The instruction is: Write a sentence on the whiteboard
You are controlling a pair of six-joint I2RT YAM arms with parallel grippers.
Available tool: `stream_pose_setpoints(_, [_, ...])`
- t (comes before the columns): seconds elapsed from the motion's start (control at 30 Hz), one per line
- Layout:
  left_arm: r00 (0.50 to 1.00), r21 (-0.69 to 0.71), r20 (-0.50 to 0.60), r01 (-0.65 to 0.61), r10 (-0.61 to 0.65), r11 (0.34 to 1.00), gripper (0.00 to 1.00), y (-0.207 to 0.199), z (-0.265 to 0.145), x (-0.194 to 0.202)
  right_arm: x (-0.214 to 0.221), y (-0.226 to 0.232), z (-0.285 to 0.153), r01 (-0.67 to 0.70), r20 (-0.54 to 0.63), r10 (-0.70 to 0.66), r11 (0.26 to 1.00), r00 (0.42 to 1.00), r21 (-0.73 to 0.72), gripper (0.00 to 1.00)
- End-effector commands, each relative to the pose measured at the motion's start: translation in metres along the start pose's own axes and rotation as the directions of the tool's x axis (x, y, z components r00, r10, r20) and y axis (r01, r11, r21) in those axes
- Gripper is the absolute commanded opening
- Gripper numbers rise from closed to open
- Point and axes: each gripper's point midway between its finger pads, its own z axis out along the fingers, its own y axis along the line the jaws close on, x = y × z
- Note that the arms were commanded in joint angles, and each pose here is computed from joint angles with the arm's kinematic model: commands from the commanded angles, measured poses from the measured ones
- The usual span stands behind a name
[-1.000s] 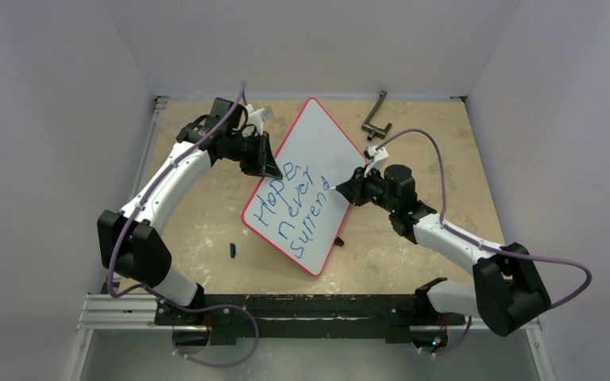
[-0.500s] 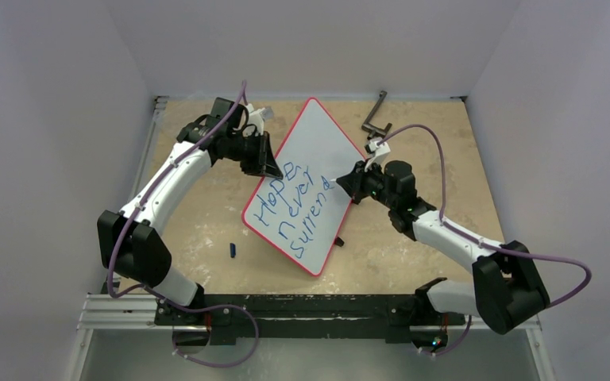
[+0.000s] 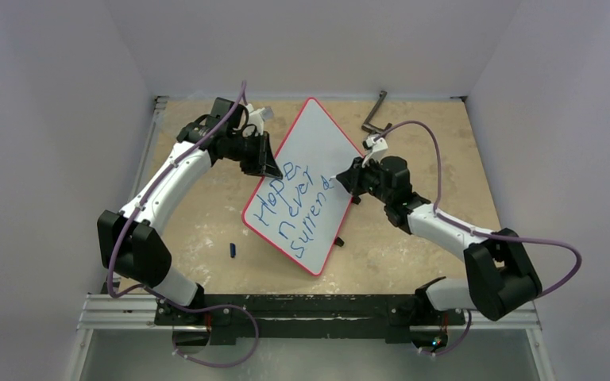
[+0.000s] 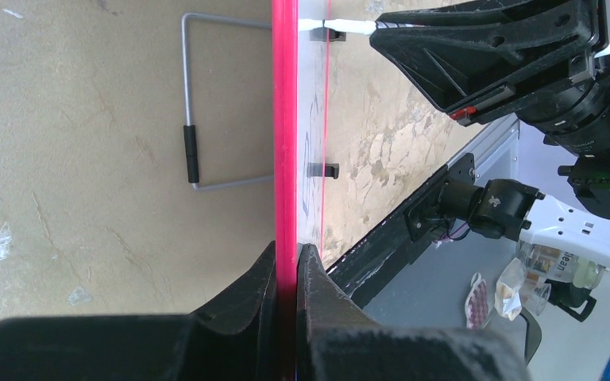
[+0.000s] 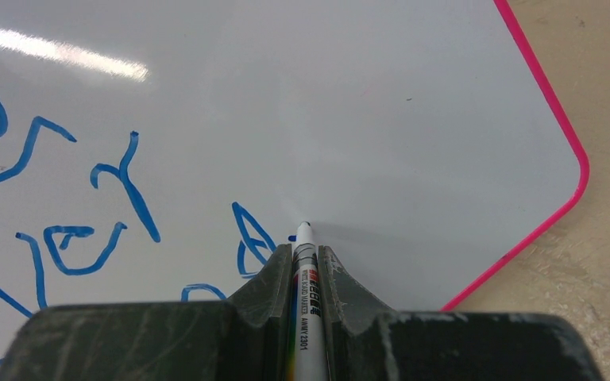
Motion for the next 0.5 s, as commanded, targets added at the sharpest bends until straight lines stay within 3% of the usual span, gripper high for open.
stream_pose_setpoints(0.0, [0.993,-0.135,0.004,-0.115,0.116,0.984,0.00,0.024,0.004,-0.004,-0.031,0.003,0.008,0.013,0.082,-0.013,1.000,0.997,0.007,0.00])
stream_pose_setpoints(0.47, [0.993,-0.139,0.001,-0.117,0.118,0.983,0.00,0.025,0.005,-0.003,-0.026,0.013,0.009,0.034,0.051,-0.031,0.998,0.998,-0.056,0.00])
